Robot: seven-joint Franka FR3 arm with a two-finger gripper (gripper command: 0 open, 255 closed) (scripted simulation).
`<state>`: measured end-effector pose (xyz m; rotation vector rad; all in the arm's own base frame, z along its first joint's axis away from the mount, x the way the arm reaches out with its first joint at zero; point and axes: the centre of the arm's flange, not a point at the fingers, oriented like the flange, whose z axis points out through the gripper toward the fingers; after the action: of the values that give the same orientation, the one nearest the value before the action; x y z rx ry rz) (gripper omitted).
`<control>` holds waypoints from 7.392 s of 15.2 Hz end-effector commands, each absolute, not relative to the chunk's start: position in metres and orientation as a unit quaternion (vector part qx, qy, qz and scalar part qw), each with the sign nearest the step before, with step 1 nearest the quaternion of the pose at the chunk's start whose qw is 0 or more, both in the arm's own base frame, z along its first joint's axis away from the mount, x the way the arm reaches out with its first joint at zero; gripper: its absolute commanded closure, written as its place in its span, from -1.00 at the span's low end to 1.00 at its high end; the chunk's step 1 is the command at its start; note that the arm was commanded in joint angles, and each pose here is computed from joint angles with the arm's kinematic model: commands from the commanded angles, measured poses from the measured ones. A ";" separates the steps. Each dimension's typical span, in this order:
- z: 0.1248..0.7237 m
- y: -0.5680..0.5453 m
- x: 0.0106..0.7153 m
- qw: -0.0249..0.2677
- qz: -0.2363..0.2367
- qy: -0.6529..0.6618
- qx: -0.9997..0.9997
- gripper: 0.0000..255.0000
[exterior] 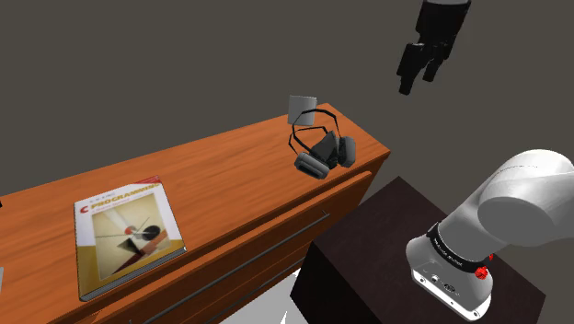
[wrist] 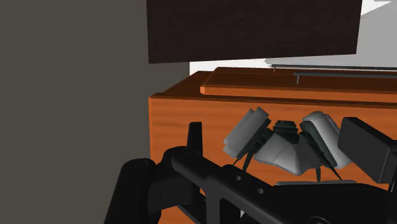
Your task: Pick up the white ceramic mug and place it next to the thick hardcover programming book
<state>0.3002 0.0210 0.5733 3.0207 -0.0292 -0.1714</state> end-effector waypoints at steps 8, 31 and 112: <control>0.535 0.007 0.384 0.050 -0.059 -0.011 0.997 -1.00; 0.405 -0.036 0.654 0.024 -0.067 -0.015 0.997 -1.00; 0.341 -0.117 0.582 -0.126 0.024 -0.252 0.959 1.00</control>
<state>0.5823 -0.1167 0.3406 3.2821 -0.8627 0.0837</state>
